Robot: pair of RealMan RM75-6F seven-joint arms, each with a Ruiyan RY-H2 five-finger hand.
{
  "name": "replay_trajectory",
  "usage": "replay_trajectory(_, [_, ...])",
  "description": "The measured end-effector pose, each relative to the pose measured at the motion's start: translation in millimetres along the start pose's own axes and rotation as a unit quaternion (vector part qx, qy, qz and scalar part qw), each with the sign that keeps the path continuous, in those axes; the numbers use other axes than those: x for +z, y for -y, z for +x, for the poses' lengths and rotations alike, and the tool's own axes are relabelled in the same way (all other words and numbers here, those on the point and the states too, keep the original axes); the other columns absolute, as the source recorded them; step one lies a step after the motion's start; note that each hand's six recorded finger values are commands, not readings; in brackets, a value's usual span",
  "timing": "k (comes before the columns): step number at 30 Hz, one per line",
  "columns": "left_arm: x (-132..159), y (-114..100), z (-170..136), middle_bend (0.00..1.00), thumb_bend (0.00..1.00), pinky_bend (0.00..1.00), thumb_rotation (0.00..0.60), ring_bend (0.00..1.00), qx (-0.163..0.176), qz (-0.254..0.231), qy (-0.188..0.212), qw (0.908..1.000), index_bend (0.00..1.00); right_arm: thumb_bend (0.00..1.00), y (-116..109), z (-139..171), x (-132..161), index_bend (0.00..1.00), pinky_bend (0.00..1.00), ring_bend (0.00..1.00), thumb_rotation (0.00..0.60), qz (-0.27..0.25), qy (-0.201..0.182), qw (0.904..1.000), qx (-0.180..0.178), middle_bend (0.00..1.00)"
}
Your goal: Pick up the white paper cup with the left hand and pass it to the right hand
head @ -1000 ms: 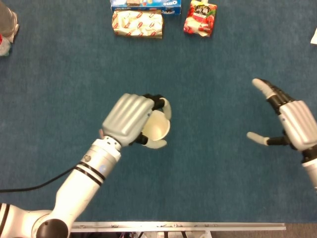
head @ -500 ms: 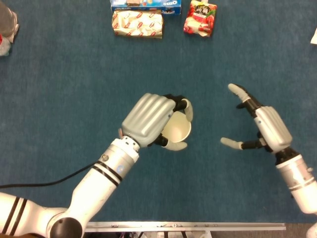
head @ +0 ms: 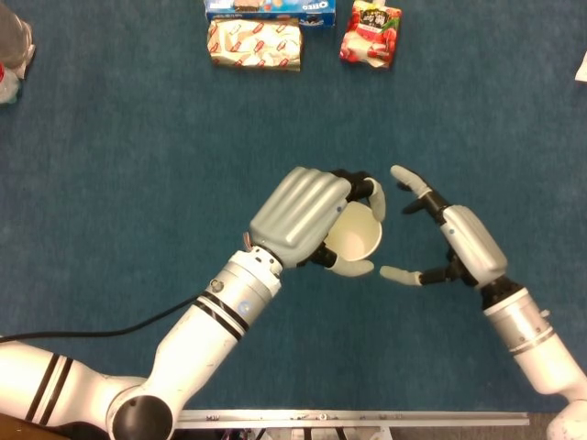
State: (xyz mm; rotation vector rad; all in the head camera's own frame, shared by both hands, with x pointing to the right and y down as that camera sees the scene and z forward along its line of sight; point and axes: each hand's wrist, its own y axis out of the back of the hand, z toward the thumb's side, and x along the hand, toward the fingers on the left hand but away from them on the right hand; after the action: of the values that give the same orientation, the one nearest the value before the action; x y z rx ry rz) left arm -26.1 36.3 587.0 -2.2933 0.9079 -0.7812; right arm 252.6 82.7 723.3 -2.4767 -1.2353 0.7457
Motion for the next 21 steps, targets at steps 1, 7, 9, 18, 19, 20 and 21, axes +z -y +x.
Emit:
replay_trajectory(1, [2.0,0.5,0.5,0.41,0.0,0.69,0.6,0.42,0.0,-0.003,0.003,1.0,0.47,0.0,1.6,-0.4,0.8,0.0,0.3,0.14,0.6,-0.006,-0.003,1.0,0.001,0.08])
replay_trajectory(7, [9.1,5.1,2.9,0.41,0.0,0.69,0.6,0.42,-0.003,-0.011,0.013,0.9998,0.47,0.0,13.0,-3.3,5.6,0.0,0.3,0.14,0.6,-0.054,-0.027,0.9982,0.005,0.08])
replay_trajectory(9, [10.8,6.7,3.5,0.41,0.0,0.69,0.6,0.42,-0.004,-0.013,0.016,0.9998,0.47,0.0,17.2,-3.9,6.4,0.0,0.3,0.14,0.6,-0.068,-0.032,0.9971,0.007,0.08])
replay_trajectory(18, [16.5,14.4,6.2,0.41,0.0,0.69,0.6,0.42,-0.01,-0.017,0.023,0.9995,0.47,0.0,31.3,-4.8,11.6,0.0,0.3,0.14,0.6,-0.116,-0.044,0.992,0.023,0.08])
replay_trajectory(19, [16.6,15.4,6.3,0.41,0.0,0.69,0.6,0.42,-0.011,-0.015,0.024,0.9995,0.47,0.0,32.4,-4.6,12.2,0.0,0.3,0.14,0.6,-0.12,-0.044,0.9914,0.026,0.08])
replay_trajectory(20, [16.8,15.8,6.5,0.41,0.0,0.69,0.6,0.42,-0.011,-0.014,0.024,0.9996,0.47,0.0,33.7,-4.0,12.8,0.0,0.3,0.14,0.6,-0.124,-0.045,0.9909,0.03,0.08])
replay_trajectory(21, [17.0,16.2,6.7,0.41,0.0,0.69,0.6,0.42,-0.011,-0.013,0.024,0.9996,0.47,0.0,35.1,-3.0,13.4,0.0,0.3,0.14,0.6,-0.127,-0.045,0.9903,0.037,0.08])
